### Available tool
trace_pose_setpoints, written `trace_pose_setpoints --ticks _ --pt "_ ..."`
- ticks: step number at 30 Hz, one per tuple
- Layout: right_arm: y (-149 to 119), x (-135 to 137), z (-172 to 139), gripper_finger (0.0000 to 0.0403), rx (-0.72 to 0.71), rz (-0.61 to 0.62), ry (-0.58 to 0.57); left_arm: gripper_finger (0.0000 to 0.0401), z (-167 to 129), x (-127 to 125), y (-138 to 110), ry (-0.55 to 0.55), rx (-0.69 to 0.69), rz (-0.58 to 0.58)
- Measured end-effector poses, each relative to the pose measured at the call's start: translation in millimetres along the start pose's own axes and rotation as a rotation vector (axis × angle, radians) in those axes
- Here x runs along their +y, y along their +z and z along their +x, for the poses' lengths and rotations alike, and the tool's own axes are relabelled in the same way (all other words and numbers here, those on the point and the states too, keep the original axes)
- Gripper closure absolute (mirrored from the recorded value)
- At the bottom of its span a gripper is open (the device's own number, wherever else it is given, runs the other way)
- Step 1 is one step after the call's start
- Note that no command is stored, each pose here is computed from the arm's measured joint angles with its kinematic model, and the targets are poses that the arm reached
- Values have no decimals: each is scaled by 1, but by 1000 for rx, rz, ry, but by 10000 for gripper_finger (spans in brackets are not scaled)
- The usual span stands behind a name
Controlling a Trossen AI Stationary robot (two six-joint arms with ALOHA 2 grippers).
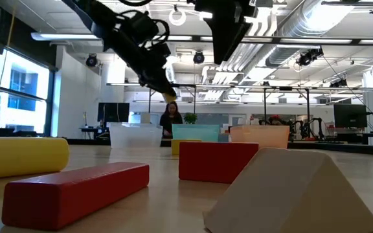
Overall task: Sort & place blocks by color
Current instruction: Put the yellow block into the green transparent bin
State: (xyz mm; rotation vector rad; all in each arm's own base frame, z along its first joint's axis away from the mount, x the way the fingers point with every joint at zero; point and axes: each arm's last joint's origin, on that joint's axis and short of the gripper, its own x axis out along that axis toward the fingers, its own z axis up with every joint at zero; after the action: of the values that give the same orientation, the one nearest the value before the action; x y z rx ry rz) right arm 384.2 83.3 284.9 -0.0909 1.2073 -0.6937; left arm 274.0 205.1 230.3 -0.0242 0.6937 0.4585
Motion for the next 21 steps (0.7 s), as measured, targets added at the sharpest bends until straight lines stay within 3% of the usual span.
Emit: trace_pose_setpoints --ticks 11,21 --pt "6 3 0 221 -76 44 4 284 44 9 -9 34 -85 -52" --pt "9 12 0 221 -32 82 158 244 50 13 -14 32 -72 -143"
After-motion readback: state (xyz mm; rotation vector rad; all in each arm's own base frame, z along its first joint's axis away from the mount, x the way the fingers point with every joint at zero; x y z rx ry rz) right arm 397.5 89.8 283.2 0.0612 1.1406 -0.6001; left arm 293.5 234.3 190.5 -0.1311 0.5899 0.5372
